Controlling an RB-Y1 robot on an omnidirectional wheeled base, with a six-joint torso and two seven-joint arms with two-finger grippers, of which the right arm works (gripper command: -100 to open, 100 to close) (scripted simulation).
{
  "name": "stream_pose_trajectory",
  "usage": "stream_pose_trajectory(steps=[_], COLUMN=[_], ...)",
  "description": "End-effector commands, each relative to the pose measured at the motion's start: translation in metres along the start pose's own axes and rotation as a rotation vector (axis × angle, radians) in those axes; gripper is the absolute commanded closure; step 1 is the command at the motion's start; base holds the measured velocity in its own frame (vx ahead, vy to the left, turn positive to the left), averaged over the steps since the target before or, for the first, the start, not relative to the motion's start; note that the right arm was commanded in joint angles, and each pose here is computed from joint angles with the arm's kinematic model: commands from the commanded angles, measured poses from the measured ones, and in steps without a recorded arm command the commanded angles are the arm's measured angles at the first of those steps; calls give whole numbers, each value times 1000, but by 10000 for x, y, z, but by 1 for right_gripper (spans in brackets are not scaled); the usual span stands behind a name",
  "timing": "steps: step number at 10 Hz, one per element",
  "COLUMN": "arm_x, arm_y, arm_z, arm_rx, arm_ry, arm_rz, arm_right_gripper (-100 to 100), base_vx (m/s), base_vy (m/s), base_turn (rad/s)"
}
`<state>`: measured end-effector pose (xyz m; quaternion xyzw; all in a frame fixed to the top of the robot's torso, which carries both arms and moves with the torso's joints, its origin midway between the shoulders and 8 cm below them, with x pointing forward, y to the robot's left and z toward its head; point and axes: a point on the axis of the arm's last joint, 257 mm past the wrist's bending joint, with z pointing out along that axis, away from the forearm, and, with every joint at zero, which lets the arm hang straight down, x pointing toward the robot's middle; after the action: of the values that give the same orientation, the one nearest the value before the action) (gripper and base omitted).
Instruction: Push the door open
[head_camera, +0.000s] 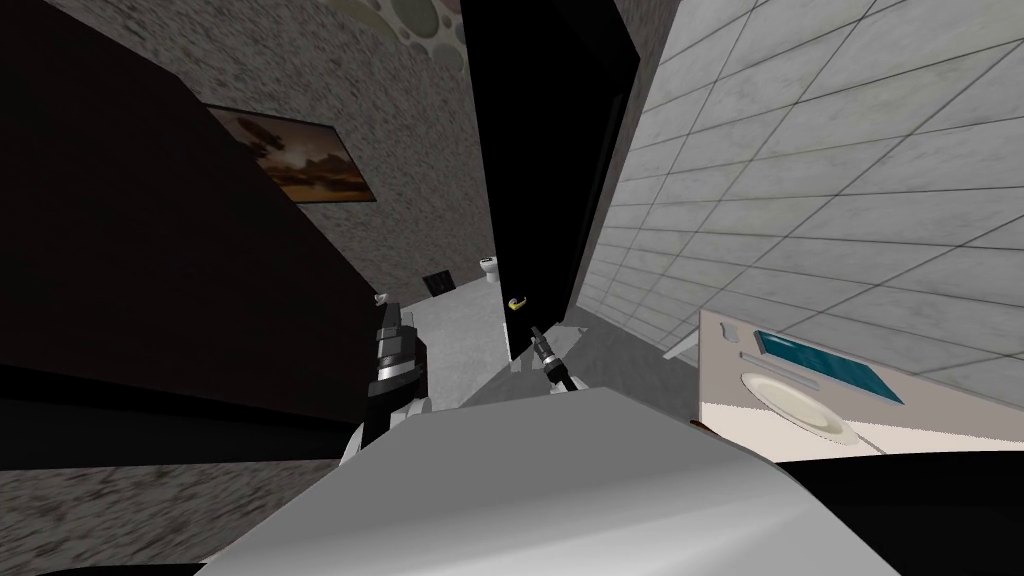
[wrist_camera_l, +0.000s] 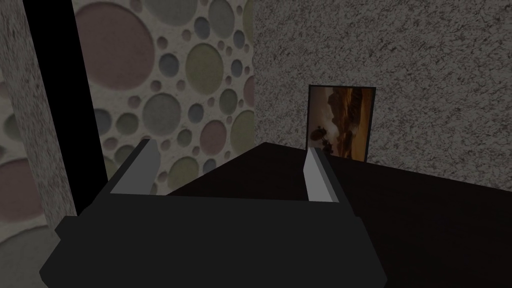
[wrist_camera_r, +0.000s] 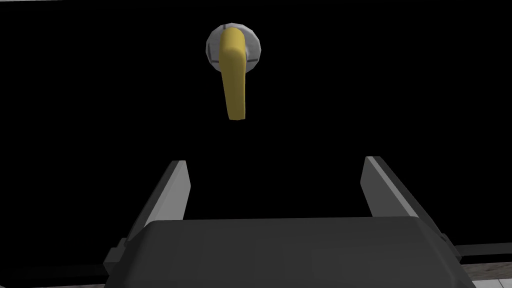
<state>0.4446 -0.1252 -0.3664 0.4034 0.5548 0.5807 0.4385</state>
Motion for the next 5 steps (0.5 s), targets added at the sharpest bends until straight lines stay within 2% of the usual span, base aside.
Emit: stream_pose_trajectory(steps=[1,4,5], arm_x=[0,68,93], arm_y=[0,-33,-45], arm_z=[0,-15,-21], arm_rx=[0,8,11], arm_ry=[0,18,25], arm_rz=[0,3,4], arm_right_gripper=[-100,-100,-100], base_vx=[-4,41,97], base_vy=[4,-20,-93], base_turn=[13,8,162])
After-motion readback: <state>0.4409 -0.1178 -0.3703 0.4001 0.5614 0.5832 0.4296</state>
